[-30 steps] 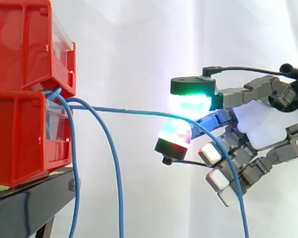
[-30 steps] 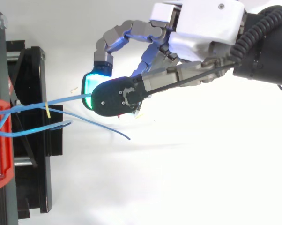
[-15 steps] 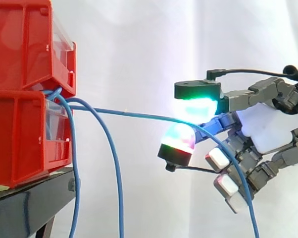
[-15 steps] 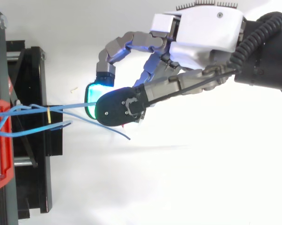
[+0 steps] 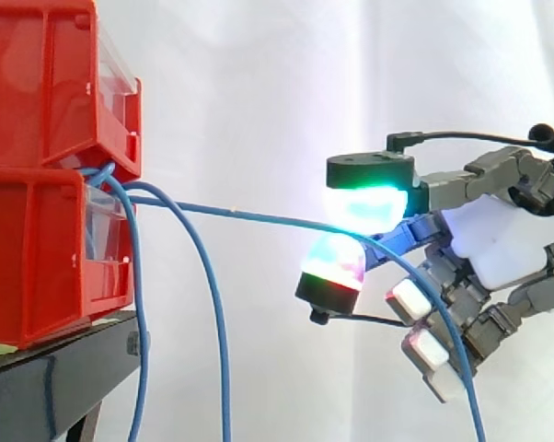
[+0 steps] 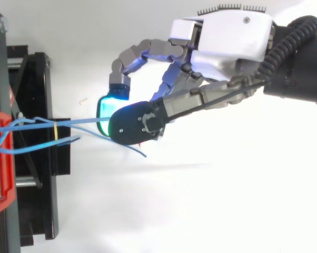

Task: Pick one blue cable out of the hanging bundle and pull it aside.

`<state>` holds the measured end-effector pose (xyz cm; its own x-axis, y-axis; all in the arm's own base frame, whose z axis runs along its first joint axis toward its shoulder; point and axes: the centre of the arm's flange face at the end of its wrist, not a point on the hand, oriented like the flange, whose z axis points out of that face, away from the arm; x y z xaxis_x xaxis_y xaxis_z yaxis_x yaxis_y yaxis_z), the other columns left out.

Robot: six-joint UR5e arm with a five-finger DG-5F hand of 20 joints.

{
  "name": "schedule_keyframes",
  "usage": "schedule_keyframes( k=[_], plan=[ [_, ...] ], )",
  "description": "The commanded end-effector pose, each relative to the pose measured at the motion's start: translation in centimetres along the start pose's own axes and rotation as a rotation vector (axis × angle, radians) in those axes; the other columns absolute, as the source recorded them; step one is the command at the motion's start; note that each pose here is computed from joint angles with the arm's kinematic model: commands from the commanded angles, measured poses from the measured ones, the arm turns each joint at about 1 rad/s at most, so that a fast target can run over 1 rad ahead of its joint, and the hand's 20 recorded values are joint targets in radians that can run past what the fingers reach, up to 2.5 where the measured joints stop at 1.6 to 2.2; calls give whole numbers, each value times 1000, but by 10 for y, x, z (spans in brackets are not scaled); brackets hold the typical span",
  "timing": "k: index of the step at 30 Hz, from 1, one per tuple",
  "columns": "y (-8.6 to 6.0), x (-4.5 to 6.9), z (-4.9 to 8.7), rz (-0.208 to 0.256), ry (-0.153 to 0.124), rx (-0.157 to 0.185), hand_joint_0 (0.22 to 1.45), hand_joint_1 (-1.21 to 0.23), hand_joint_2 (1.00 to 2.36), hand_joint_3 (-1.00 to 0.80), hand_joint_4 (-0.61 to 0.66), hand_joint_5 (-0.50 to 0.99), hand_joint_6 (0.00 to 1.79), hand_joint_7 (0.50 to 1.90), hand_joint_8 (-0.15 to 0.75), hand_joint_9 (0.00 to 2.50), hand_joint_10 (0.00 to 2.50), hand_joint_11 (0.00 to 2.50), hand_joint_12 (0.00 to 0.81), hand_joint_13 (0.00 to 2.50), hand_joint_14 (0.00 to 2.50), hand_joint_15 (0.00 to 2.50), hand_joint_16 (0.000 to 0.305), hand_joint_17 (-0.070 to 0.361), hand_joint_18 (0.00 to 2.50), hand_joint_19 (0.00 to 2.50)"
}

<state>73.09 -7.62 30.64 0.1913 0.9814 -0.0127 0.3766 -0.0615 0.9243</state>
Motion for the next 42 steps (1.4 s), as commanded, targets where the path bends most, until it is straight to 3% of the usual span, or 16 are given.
schedule_keyframes(
  k=[1, 4, 7, 13, 27, 42],
  plan=[
    [-6, -1, 0, -5, -1, 12, 618, -786, 1024, -196, -99, 14, 821, 1077, 256, 1194, 13, 341, 365, 1020, 19, 513, 60, 134, 787, 406],
    [-28, -3, 0, -7, -5, 54, 621, -785, 1009, -189, -97, 13, 821, 1082, 257, 1194, 11, 336, 366, 1022, 18, 517, 60, 134, 787, 417],
    [-35, -3, 2, 10, -6, 59, 621, -785, 1007, -187, -95, 13, 821, 1076, 256, 1199, 11, 338, 365, 1024, 17, 516, 60, 134, 790, 416],
    [-35, -2, 5, 57, -3, 31, 616, -782, 1021, -186, -96, 16, 818, 1080, 257, 1217, 11, 354, 365, 1028, 17, 523, 60, 135, 796, 412],
    [-43, -2, 6, 52, -3, 40, 612, -779, 1038, -196, -95, 17, 815, 1092, 258, 1228, 12, 349, 368, 1035, 18, 523, 60, 136, 795, 422],
    [-53, 1, 9, 49, 4, 24, 605, -774, 1059, -205, -97, 17, 814, 1094, 261, 1240, 14, 358, 369, 1037, 18, 529, 61, 136, 806, 419]
  ],
)
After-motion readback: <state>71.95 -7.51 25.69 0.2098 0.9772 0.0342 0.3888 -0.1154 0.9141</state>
